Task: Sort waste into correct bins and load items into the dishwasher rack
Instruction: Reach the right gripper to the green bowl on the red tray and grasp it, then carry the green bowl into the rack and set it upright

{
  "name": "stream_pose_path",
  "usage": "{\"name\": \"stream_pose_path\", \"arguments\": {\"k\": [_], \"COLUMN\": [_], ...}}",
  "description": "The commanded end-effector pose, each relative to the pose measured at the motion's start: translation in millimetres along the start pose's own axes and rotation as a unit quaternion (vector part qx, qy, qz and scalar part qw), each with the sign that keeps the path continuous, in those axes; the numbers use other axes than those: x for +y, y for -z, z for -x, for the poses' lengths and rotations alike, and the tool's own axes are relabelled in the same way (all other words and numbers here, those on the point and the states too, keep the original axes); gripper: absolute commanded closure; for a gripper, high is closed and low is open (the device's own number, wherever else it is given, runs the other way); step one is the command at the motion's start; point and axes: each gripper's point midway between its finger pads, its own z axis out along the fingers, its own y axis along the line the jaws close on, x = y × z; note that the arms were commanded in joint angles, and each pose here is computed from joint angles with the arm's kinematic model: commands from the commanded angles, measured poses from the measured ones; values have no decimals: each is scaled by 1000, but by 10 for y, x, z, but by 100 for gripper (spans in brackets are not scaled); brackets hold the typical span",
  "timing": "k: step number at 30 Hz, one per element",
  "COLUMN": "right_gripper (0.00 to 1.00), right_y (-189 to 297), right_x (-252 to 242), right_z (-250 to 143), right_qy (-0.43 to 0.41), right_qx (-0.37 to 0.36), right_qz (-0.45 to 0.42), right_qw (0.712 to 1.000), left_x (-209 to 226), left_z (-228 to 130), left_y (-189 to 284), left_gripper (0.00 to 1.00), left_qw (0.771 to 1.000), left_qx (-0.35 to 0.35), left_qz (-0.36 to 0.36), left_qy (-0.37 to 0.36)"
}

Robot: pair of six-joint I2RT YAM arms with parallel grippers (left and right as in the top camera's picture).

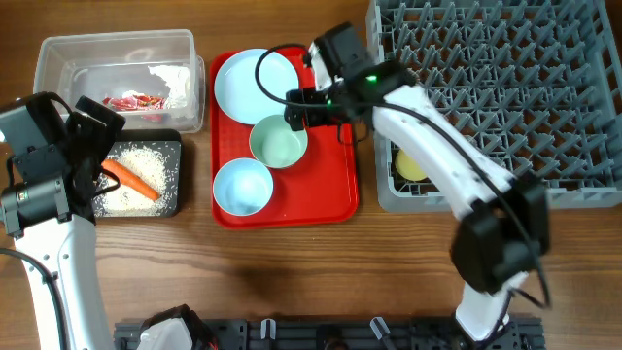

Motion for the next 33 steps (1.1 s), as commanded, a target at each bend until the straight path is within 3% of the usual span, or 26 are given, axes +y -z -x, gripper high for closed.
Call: {"name": "stream_pose_path", "arguments": {"k": [1, 10, 13, 14, 16, 20, 33], "right_gripper": [16, 29, 41, 52, 65, 79, 95], "right_y": [-362, -701, -748, -764, -776, -807, -982], "right_x": [-172, -431, -425, -421, -417, -370, -227], "right_z": [-182, -215, -202, -197, -183, -173, -255], "right_qy": [-35, -65, -64, -63, -63, -65, -49], "right_qx": [40, 43, 40, 39, 36, 31, 37], "right_qz": [-30, -78, -76, -75, -74, -71, -65], "right_qw": [998, 994, 994, 994, 995, 995, 996], "left_x": [-44, -43, -43, -43, -44, -44, -43], "left_z": [3, 2, 2, 2, 3, 3, 2], "left_y": [30, 29, 29, 29, 30, 30, 29], "left_gripper": [0, 0, 0, 0, 0, 0, 0], "left_qw": [1000, 1000, 1000, 1000, 1000, 1000, 1000], "left_qx": [0, 1, 1, 1, 0, 0, 1], "left_qz": [-9, -9, -9, -9, -9, -9, -9], "left_qy": [-10, -10, -10, -10, -10, -10, -10]}}
